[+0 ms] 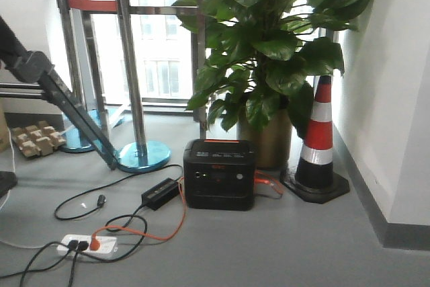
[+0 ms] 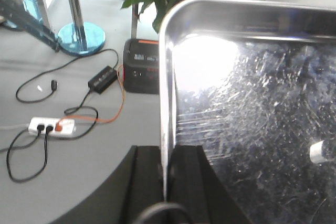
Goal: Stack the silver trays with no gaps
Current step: 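Keep the tray gripped while the base drives past the plant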
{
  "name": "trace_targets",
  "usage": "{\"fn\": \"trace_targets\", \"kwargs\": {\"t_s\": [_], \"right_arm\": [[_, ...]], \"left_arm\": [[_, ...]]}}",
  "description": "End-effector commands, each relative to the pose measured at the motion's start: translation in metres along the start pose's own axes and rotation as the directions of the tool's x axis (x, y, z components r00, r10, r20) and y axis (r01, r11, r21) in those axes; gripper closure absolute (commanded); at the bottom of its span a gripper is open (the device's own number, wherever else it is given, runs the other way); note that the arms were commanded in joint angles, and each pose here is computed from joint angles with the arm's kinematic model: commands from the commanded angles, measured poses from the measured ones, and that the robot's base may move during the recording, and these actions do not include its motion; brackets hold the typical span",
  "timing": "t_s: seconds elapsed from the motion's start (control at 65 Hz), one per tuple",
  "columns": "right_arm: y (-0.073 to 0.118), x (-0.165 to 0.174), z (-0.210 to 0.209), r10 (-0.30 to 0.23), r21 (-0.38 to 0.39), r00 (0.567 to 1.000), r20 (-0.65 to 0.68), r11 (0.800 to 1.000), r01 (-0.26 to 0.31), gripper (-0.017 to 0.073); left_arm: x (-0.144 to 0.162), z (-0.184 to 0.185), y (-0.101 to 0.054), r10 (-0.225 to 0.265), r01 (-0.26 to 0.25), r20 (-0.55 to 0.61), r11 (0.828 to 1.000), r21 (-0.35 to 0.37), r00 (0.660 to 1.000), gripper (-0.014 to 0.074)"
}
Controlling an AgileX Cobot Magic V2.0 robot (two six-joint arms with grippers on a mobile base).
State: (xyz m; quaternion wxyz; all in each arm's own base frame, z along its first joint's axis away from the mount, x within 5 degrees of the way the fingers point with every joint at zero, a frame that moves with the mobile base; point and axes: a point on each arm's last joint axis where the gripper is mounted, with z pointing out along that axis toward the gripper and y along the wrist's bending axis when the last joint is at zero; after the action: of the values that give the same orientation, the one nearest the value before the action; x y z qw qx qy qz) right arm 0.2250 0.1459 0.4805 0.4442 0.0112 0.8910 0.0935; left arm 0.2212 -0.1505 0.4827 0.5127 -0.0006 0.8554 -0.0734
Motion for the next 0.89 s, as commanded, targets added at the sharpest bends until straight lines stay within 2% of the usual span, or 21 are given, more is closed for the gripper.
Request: {"fn": "trace_targets", "kwargs": {"t_s": [0.0, 0.246, 0.877], "right_arm": [[0.0023, -0.0052, -0.0037, -0.008, -0.033, 0.999, 0.045, 0.999, 0.009, 0.0637], [0.0024, -0.0053, -0.0037, -0.008, -0.034, 0.999, 0.047, 0.999, 0.009, 0.0637], [0.0024, -0.0053, -0.0037, -0.008, -0.034, 0.999, 0.047, 0.999, 0.009, 0.0637]], "left_arm": [[-0.0072, -0.0049, -0.0021, 0.007, -0.009, 0.059, 0.999, 0.031, 0.998, 0.0610], [-0.0109, -0.0052, 0.0012, 0.040, -0.039, 0.099, 0.999, -0.008, 0.994, 0.0610], [-0.0109, -0.0052, 0.0012, 0.040, -0.039, 0.099, 0.999, -0.008, 0.994, 0.0610]]}}
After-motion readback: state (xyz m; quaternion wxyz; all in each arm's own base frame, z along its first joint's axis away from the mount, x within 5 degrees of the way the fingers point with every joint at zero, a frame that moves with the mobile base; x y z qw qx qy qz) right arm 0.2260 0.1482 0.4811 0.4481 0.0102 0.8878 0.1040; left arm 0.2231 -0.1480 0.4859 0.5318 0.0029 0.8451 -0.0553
